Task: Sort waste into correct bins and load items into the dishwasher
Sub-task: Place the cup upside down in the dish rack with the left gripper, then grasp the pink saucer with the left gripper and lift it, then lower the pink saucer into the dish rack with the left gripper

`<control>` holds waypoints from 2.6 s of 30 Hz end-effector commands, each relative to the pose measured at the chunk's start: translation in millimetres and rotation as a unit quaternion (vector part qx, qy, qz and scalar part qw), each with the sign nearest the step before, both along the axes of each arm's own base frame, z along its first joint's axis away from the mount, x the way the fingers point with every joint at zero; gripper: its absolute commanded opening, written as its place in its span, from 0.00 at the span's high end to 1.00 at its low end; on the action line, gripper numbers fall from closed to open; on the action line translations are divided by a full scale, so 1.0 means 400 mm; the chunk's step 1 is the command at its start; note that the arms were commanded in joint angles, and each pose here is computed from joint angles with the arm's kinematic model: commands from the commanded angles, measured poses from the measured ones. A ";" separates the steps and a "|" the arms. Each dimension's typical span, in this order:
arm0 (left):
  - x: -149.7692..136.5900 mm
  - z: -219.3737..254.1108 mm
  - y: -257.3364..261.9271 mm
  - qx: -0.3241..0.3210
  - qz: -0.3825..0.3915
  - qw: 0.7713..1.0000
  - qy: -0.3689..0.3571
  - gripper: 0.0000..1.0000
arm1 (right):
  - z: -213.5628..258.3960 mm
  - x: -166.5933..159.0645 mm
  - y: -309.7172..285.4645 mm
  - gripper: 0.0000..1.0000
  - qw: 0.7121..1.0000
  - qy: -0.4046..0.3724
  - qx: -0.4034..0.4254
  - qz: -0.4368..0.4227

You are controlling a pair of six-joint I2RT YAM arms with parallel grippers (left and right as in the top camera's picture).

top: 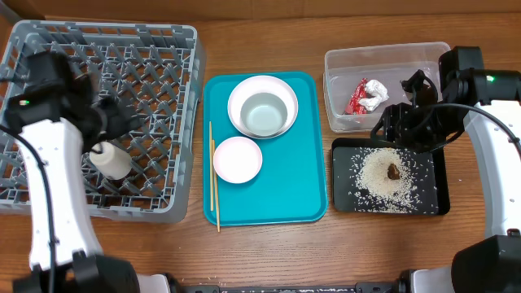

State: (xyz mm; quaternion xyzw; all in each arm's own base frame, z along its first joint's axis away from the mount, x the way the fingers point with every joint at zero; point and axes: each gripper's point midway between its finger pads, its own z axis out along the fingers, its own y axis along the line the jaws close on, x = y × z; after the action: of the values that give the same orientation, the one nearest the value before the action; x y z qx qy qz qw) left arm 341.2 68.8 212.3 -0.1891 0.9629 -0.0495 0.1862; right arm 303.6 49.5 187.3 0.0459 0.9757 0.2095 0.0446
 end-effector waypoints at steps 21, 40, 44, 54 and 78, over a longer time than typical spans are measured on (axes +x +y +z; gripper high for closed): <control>-0.101 -0.296 -0.656 0.037 -0.384 0.906 0.173 0.10 | -0.013 -0.006 -0.084 0.00 0.992 0.021 -0.097 -0.083; -0.139 -0.468 -0.665 0.024 -0.353 0.890 0.287 0.96 | -0.013 -0.009 -0.083 0.07 0.992 0.024 -0.097 -0.083; -0.113 -0.385 -0.680 0.013 -0.353 0.905 0.238 0.96 | -0.013 -0.009 -0.083 0.07 0.992 0.024 -0.097 -0.083; -0.007 -0.044 -0.579 -0.021 -0.354 0.935 0.016 0.96 | -0.013 -0.008 -0.083 0.07 0.992 0.023 -0.097 -0.083; 0.315 0.073 -0.087 -0.227 -0.309 0.877 -0.289 0.96 | -0.014 -0.009 -0.083 0.07 0.992 0.023 -0.097 -0.081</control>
State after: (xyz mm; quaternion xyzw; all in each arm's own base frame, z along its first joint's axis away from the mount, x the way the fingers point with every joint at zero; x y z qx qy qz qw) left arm 459.7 33.8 240.4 0.0862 0.8700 -0.3188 0.3662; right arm 300.5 16.7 176.2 0.1282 0.9848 0.1127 0.0317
